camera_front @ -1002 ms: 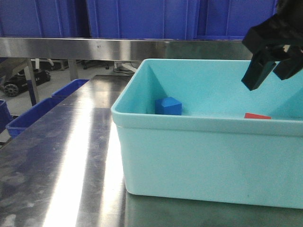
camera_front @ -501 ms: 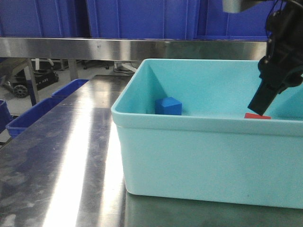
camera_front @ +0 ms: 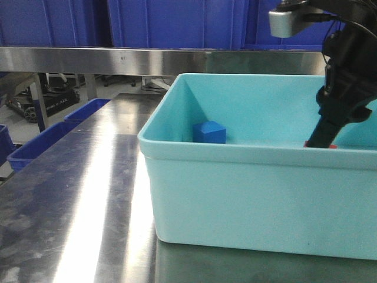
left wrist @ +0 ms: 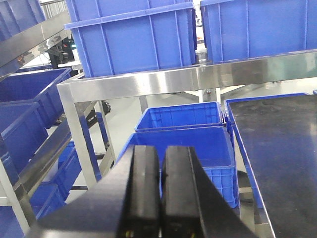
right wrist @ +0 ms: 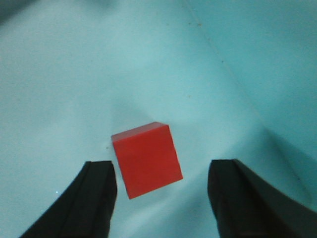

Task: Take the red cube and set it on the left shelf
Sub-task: 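Lower the open right gripper into the teal bin over the red cube, then close the right gripper around the red cube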

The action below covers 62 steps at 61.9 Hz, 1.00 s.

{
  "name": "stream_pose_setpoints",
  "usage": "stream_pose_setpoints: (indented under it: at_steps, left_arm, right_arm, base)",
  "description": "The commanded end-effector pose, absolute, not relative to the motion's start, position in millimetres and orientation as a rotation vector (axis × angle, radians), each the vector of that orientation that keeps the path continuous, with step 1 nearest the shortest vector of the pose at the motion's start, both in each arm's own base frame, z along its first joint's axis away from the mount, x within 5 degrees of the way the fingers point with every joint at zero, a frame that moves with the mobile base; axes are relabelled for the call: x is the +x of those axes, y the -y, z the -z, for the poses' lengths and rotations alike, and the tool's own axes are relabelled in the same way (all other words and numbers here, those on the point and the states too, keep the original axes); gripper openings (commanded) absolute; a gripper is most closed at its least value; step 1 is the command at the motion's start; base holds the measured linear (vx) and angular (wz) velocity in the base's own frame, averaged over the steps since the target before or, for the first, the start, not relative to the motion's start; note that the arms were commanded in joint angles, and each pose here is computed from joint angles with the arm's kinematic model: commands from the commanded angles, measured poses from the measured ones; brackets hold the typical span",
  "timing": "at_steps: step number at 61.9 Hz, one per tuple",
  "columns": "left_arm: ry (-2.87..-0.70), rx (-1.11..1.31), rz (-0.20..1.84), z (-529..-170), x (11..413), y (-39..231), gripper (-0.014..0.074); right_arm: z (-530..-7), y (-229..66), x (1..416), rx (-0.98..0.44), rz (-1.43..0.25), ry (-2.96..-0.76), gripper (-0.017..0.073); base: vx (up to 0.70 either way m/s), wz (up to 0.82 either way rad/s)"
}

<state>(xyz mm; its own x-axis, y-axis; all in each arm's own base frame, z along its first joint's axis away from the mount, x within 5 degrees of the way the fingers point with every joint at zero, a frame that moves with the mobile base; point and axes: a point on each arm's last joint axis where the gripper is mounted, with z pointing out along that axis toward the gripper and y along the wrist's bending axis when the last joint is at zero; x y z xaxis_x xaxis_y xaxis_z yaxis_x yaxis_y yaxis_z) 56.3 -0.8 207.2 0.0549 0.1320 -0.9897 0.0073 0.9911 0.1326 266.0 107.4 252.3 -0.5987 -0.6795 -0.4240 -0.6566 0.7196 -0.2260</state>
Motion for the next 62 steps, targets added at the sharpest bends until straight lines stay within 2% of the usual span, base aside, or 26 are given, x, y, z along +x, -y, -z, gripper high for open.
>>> stream_pose_setpoints:
  at_steps: [1, 23, 38, 62]
  left_arm:
    - [-1.445, 0.106, -0.091, -208.0, 56.6, 1.0, 0.0106]
    - [-1.445, 0.106, -0.091, -208.0, 56.6, 1.0, 0.0106]
    - [-1.445, 0.106, -0.091, -208.0, 56.6, 1.0, 0.0106]
    - [-1.445, 0.106, -0.091, -208.0, 56.6, 1.0, 0.0106]
  right_arm:
    - [-275.1, -109.5, 271.9, -0.99, 0.076, -2.301, 0.0508]
    - [-274.6, -112.4, 270.0, -0.951, 0.013, -2.328, 0.0517]
    - [-274.2, -112.2, 269.5, -0.957, 0.015, -2.333, 0.0625]
    - [-261.5, -114.6, 276.8, -0.98, 0.028, -2.356, 0.0626]
  base:
    - [0.0, 0.0]
    - [0.0, 0.0]
    - [0.0, 0.0]
    - [0.0, 0.0]
